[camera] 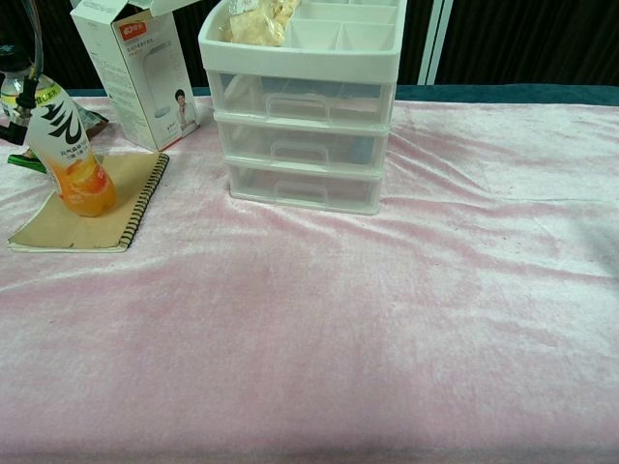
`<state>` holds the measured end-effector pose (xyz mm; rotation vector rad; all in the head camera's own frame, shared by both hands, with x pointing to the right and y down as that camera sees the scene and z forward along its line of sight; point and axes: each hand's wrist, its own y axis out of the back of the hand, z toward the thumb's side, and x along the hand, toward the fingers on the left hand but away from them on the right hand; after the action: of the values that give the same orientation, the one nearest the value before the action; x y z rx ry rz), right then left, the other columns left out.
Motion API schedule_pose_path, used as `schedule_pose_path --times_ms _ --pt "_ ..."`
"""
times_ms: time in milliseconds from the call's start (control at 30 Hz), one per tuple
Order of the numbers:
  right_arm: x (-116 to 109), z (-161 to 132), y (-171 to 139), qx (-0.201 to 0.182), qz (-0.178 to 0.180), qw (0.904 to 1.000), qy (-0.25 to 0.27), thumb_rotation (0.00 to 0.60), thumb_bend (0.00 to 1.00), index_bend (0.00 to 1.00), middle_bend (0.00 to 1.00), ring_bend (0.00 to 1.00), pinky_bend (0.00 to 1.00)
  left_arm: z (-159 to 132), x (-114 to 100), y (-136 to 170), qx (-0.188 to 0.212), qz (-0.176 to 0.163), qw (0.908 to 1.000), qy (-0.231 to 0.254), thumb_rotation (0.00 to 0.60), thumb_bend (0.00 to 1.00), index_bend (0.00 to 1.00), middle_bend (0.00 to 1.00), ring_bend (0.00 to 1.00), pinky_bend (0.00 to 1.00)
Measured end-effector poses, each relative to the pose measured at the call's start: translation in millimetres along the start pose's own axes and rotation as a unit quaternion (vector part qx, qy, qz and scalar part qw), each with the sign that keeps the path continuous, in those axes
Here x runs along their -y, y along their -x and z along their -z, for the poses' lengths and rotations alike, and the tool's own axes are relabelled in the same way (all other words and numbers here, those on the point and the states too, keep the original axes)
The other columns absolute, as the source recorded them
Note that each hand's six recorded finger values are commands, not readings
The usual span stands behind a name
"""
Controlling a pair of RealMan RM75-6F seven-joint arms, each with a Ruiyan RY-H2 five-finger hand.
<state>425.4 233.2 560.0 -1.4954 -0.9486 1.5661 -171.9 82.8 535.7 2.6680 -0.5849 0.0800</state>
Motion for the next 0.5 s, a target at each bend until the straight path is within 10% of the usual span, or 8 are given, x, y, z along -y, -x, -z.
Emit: schedule_pose_path --times_ms 500 --pt "-0.5 0.0 -0.1 -0.001 0.0 1.0 -0.001 0.6 0.19 0.14 0.16 0.25 0.2 11.1 3.8 -0.3 -0.017 -0.003 0.9993 -0.035 0.6 0.31 0.09 0.24 0.14 0.25"
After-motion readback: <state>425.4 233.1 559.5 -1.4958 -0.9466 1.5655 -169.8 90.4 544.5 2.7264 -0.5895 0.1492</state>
